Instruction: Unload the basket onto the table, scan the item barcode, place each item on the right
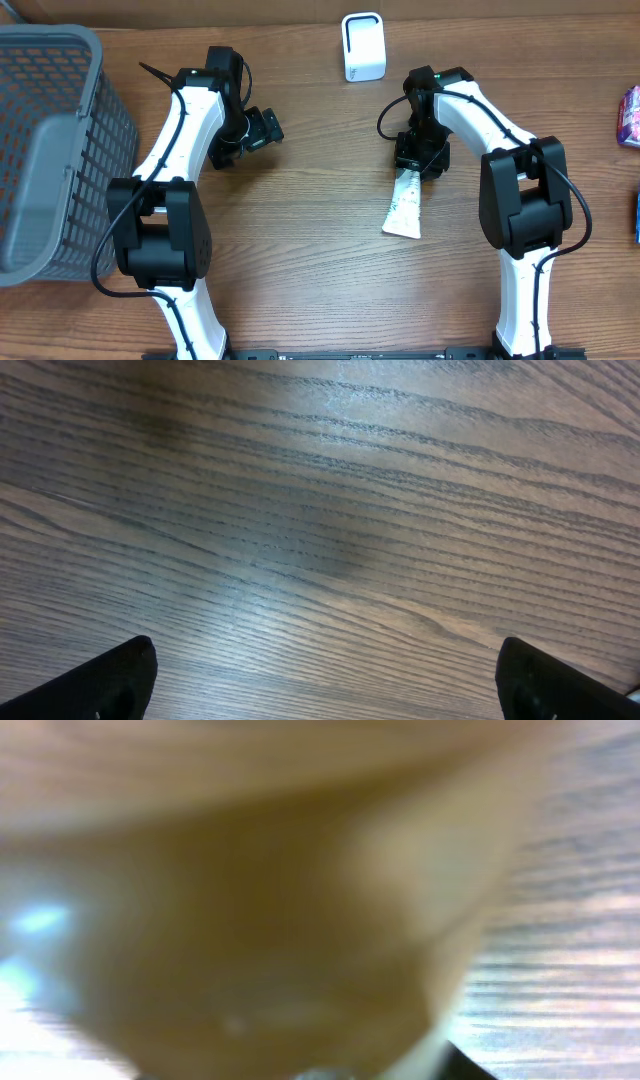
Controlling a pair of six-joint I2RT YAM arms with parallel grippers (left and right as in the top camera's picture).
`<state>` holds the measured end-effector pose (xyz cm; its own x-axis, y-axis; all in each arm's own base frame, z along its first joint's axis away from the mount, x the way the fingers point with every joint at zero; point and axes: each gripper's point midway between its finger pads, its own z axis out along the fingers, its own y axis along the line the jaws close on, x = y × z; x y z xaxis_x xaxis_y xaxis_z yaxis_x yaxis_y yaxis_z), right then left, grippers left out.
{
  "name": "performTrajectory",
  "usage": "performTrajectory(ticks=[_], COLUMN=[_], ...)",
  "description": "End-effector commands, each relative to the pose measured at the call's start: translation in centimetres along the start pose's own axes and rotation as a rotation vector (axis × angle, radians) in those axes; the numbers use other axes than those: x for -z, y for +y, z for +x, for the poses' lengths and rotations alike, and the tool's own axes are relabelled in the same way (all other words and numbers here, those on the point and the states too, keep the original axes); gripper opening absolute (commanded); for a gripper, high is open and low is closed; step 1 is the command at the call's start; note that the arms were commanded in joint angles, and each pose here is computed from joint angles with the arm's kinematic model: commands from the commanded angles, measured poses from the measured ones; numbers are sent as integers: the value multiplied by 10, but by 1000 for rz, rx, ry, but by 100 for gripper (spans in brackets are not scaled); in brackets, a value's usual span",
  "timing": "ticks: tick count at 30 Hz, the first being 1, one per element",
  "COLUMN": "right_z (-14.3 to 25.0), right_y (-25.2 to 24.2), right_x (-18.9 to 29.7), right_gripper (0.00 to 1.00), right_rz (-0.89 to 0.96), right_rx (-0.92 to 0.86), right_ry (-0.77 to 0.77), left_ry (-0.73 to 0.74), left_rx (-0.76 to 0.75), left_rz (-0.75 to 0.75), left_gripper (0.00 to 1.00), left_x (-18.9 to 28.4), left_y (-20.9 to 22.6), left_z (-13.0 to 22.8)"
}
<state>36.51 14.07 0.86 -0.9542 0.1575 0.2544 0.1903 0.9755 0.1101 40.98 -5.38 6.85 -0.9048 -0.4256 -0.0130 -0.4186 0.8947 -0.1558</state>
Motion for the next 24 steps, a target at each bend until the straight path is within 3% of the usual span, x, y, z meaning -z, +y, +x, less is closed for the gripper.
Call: performTrajectory(ticks=[1,13,24], right_z=[-4,-24,-103], right_y=[5,18,78], right_x=[14,41,143], right_gripper=[37,18,12], right_rz=[-23,-50,-268], right_rx=[5,25,56], right_ry=[-40,-134,-552], left_ry=[-8,-9,-65], left_rx=[-11,-11,18], left_rz=[-7,-6,31], left_gripper=[100,100,100], left_x=[-1,-1,0], left_y=[0,0,-9], left_z=[-2,-2,-16])
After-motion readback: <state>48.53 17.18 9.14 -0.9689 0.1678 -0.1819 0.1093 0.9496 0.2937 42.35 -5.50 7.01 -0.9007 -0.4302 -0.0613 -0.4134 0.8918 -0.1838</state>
